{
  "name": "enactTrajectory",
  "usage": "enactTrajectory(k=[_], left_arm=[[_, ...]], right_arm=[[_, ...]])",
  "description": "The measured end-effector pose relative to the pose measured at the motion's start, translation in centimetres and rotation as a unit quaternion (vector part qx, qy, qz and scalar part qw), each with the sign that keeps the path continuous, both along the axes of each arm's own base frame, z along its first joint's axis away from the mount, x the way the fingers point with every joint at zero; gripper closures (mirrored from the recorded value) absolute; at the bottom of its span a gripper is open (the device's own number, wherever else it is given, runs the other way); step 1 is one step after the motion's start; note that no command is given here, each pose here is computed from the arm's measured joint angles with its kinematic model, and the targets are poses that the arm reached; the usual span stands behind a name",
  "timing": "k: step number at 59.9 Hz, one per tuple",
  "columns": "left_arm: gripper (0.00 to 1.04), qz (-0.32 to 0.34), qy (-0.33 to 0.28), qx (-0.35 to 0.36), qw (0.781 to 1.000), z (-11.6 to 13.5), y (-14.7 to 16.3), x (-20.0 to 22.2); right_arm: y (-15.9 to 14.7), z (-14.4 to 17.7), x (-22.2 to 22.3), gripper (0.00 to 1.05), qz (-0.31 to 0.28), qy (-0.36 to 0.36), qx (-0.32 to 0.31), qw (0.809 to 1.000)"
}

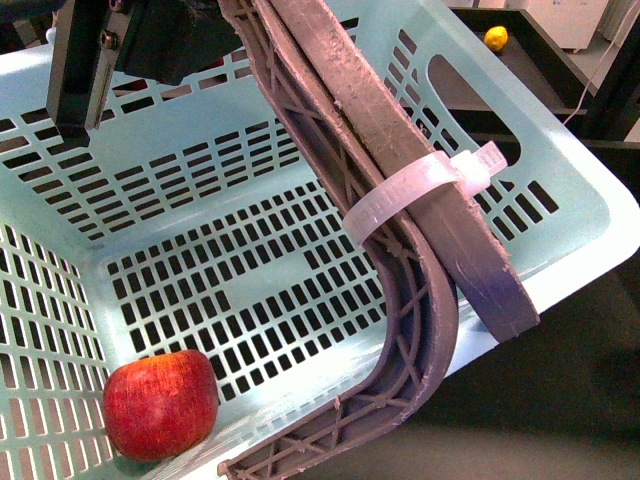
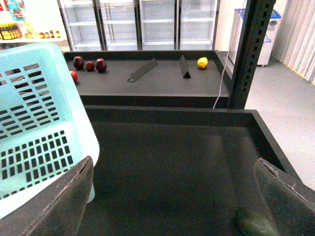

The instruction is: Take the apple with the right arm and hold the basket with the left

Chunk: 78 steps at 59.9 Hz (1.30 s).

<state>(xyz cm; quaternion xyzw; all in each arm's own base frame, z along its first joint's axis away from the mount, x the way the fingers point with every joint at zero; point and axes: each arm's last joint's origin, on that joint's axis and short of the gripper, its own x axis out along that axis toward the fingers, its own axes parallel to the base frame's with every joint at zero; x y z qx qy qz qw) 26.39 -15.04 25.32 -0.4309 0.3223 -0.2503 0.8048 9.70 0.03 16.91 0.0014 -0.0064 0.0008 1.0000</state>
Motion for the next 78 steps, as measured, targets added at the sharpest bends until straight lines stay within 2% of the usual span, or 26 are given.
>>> enactTrajectory(k=[13,15,20,24,32,38,48,57,62,78], left_arm=[[0.89,0.001,0.0,0.0,1.0,0.0,0.0,0.0],[0.89,0.024,-0.006,0.004,1.0,0.1,-0.2,0.0],[0.89,0.175,-0.022,0.02,0.984,0.2,-0.1,0.1],[0.89,0.225,-0.027,0.021,0.974,0.3,0.7,0.5],[0.89,0.27,-0.025,0.014,0.962,0.3,2.6,1.5],[0.89,0.301,-0.002,-0.027,0.953,0.0,4.7,2.7],[0.89,0.343,0.039,-0.065,0.936,-1.9,7.7,4.3],[0.89,0.407,0.084,-0.09,0.905,-4.8,11.6,5.6],[0.89,0.443,0.101,-0.082,0.887,-6.4,13.4,6.3],[0.89,0.474,0.14,-0.081,0.866,-9.3,14.9,7.1]], right_arm=[[0.0,0.0,0.0,0.09,0.0,0.0,0.0,1.0],[0.0,0.0,0.0,0.09,0.0,0.0,0.0,1.0],[0.0,0.0,0.0,0.09,0.001,0.0,0.0,1.0],[0.0,0.0,0.0,0.09,0.0,0.0,0.0,1.0],[0.0,0.0,0.0,0.09,0.0,0.0,0.0,1.0],[0.0,0.0,0.0,0.09,0.001,0.0,0.0,1.0],[0.0,0.0,0.0,0.09,0.001,0.0,0.0,1.0],[0.0,0.0,0.0,0.09,0.001,0.0,0.0,1.0],[0.0,0.0,0.0,0.09,0.001,0.0,0.0,1.0],[0.0,0.0,0.0,0.09,0.001,0.0,0.0,1.0]])
